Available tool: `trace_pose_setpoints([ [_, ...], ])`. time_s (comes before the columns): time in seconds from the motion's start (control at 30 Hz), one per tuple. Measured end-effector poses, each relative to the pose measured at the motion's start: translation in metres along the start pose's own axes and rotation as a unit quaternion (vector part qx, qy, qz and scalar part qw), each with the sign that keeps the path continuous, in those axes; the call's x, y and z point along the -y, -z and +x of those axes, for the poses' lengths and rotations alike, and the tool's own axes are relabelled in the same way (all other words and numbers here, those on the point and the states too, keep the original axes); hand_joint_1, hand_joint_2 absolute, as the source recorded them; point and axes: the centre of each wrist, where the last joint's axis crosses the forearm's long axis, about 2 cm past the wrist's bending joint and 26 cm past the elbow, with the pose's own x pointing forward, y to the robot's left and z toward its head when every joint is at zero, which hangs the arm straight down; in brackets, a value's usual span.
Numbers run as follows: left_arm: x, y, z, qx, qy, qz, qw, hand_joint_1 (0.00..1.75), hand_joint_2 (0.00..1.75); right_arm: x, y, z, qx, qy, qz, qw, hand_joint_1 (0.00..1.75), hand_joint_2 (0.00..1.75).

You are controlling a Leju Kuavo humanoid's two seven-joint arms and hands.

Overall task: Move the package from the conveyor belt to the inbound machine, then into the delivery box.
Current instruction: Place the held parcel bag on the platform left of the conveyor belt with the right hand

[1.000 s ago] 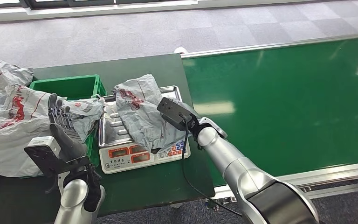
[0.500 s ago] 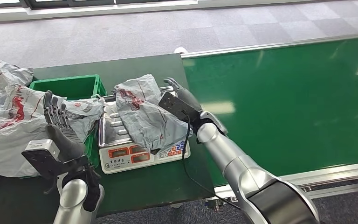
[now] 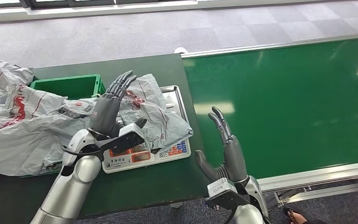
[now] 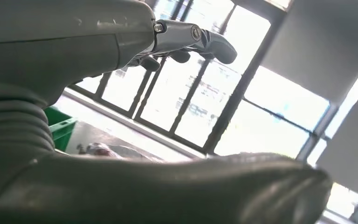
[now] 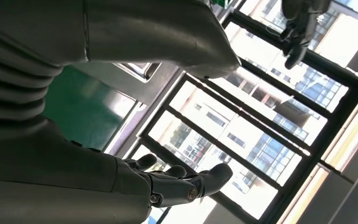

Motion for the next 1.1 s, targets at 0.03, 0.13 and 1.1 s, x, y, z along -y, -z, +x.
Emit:
trace_pose_setpoints([
  [0.03, 0.001, 0.011, -0.002, 0.004, 0.017, -0.028, 0.999, 0.00, 0.00, 0.002, -0.002, 0.002, 0.001, -0.001, -0.005, 1.000, 0.00, 1.75],
  [0.13, 0.005, 0.047, -0.005, 0.014, 0.077, -0.098, 0.992, 0.00, 0.00, 0.008, -0.008, 0.003, 0.003, -0.004, -0.009, 1.000, 0.00, 1.75],
  [1.1, 0.052, 0.054, -0.051, -0.149, 0.247, -0.391, 0.874, 0.45, 1.75, -0.020, 0.020, 0.008, 0.046, 0.056, 0.079, 0.994, 0.00, 1.75],
])
